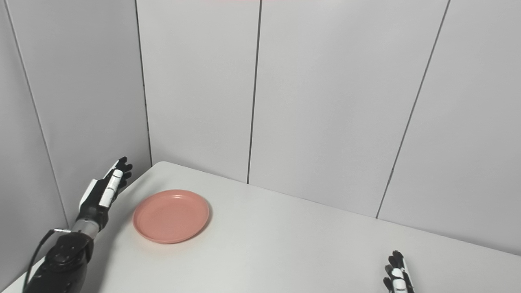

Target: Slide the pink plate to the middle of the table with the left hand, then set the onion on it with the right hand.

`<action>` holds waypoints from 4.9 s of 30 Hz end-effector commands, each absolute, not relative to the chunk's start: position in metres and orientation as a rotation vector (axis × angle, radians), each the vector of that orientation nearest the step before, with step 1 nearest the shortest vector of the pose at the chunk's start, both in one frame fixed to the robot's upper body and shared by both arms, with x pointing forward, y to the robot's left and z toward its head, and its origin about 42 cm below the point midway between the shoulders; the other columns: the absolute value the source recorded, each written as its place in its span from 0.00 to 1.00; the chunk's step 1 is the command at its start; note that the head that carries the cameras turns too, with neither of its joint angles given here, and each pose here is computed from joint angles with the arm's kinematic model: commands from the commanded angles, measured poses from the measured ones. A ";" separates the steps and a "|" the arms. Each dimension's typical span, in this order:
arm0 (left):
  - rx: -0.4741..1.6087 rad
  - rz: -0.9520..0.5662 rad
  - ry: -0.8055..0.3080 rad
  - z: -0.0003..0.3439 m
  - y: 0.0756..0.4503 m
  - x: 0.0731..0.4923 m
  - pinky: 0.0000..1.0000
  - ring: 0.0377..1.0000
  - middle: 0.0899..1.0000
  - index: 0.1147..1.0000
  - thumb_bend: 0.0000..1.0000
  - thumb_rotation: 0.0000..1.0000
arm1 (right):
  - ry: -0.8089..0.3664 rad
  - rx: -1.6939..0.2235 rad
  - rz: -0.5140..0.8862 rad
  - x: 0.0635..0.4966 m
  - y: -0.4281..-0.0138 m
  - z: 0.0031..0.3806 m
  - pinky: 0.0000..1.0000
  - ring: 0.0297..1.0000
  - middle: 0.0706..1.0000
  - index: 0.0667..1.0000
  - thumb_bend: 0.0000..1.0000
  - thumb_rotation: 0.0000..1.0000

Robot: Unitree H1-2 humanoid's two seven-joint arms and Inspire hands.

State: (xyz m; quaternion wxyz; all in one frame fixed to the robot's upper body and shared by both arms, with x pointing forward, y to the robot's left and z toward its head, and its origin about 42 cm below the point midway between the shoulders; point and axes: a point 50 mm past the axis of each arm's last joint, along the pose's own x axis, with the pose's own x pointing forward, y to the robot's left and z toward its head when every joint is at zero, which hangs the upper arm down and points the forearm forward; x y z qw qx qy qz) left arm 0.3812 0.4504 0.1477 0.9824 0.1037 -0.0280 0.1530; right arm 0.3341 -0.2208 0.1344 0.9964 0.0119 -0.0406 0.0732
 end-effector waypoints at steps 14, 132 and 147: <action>0.192 0.289 -0.148 0.162 0.452 0.399 0.98 0.95 0.95 0.95 0.68 1.00 | -0.162 0.007 0.144 0.335 -0.221 0.160 1.00 1.00 1.00 1.00 0.21 1.00; -0.019 -0.058 -0.109 0.122 0.283 0.440 0.94 0.94 0.93 0.93 0.65 1.00 | -0.178 0.034 0.143 0.339 -0.216 0.148 1.00 1.00 1.00 1.00 0.45 1.00; -0.007 -0.113 -0.104 0.115 0.262 0.438 0.92 0.93 0.93 0.92 0.67 1.00 | -0.192 0.013 0.144 0.338 -0.218 0.154 1.00 1.00 1.00 1.00 0.44 1.00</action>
